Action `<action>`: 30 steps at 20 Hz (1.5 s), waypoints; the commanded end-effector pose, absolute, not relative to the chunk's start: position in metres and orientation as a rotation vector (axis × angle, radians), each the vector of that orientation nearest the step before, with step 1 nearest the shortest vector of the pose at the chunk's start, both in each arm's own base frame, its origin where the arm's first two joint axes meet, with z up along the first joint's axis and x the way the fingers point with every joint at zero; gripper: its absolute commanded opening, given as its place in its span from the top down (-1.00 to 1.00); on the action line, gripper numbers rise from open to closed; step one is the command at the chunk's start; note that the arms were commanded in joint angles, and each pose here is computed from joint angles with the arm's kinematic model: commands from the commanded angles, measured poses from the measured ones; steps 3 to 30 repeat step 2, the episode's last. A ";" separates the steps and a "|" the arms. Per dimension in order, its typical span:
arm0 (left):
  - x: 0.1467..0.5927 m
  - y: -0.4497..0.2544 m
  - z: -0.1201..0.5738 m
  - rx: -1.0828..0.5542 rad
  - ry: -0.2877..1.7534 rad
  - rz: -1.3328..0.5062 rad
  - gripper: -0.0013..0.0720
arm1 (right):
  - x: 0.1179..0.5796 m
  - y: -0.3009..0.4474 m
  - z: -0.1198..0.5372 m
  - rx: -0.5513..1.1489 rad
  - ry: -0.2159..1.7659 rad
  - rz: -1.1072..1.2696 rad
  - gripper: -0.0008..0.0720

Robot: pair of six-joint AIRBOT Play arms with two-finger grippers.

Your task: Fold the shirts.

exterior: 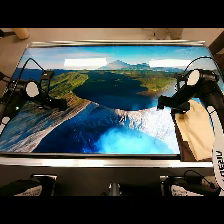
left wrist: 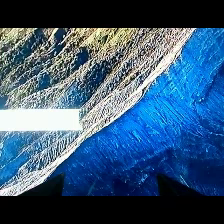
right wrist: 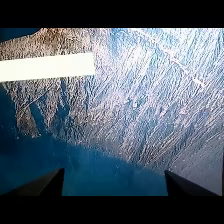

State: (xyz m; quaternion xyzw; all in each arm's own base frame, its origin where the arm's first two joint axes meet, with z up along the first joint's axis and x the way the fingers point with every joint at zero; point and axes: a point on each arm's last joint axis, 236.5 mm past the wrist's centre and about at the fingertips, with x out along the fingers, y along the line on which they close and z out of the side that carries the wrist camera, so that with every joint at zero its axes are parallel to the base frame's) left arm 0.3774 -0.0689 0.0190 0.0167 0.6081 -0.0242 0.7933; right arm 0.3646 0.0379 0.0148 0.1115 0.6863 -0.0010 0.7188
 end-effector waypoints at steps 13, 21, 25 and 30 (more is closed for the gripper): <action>0.377 -0.069 0.018 0.036 1.308 -0.052 -1.00 | 0.364 0.038 0.014 0.246 1.522 -0.001 -0.91; 0.377 -0.069 0.018 0.036 1.308 -0.052 -1.00 | 0.364 0.038 0.014 0.246 1.522 -0.001 -0.91; 0.377 -0.069 0.018 0.036 1.308 -0.052 -1.00 | 0.364 0.038 0.014 0.246 1.522 -0.001 -0.91; 0.377 -0.069 0.018 0.036 1.308 -0.052 -1.00 | 0.364 0.038 0.014 0.246 1.522 -0.001 -0.91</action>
